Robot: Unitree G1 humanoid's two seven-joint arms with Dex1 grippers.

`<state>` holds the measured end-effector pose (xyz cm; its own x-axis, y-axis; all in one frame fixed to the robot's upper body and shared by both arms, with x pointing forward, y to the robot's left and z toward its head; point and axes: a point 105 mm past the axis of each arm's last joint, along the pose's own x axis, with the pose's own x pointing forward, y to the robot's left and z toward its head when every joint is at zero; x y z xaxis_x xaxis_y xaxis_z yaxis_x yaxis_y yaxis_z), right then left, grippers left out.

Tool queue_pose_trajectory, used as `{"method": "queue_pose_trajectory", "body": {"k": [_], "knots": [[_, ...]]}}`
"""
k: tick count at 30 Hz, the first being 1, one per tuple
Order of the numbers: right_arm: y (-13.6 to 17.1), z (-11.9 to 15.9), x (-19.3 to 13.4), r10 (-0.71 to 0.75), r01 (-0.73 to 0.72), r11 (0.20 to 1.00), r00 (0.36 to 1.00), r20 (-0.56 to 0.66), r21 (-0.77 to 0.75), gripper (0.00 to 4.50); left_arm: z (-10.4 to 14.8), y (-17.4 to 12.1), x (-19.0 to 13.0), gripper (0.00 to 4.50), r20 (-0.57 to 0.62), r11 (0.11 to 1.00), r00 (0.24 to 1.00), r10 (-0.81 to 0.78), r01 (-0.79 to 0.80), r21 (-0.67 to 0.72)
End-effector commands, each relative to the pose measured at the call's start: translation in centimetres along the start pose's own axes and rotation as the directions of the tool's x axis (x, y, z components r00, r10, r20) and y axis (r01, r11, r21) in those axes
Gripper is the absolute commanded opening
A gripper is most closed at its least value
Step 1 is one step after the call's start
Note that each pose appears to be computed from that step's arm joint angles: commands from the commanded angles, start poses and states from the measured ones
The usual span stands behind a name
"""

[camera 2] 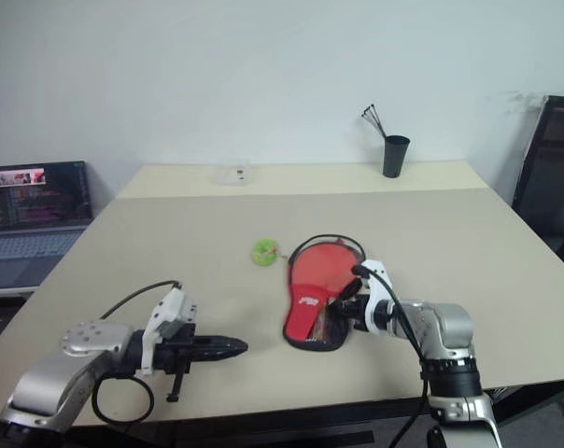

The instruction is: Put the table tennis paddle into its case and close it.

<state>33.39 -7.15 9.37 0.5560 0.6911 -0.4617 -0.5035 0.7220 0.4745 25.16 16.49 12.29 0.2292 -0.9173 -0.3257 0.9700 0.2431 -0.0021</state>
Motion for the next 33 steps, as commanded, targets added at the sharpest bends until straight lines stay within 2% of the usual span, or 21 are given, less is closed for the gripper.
{"method": "queue_pose_trajectory", "body": {"k": [1, 9, 15, 24, 33], "knots": [[2.4, -1.7, 0.1, 0.089, -0.089, 0.996, 0.994, -0.066, -0.002, 0.04, 1.1, -0.6, -0.4, 0.0, 0.012, 0.999, 1.0, -0.011, 0.01, 0.034], [2.6, -5.4, -2.4, 0.099, -0.102, 0.995, 0.978, -0.182, -0.006, 0.04, 0.3, -1.2, -0.3, 0.0, -0.021, 0.997, 0.997, -0.074, 0.075, 0.036], [1.7, -6.7, -4.0, 0.071, -0.073, 0.997, 0.974, -0.215, -0.004, 0.04, 0.1, -1.2, -0.3, 0.0, -0.03, 0.995, 0.996, -0.087, 0.088, 0.046], [0.0, -5.8, -5.0, 0.016, -0.02, 1.0, 0.979, -0.202, -0.018, 0.04, 0.3, -1.3, 0.1, 0.0, -0.041, 0.993, 0.994, -0.105, 0.108, 0.057], [0.9, -4.5, -3.4, 0.019, -0.019, 1.0, 0.99, -0.143, 0.006, 0.04, 0.7, -1.1, 0.6, 0.0, -0.039, 0.992, 0.993, -0.107, 0.11, 0.066]]}}
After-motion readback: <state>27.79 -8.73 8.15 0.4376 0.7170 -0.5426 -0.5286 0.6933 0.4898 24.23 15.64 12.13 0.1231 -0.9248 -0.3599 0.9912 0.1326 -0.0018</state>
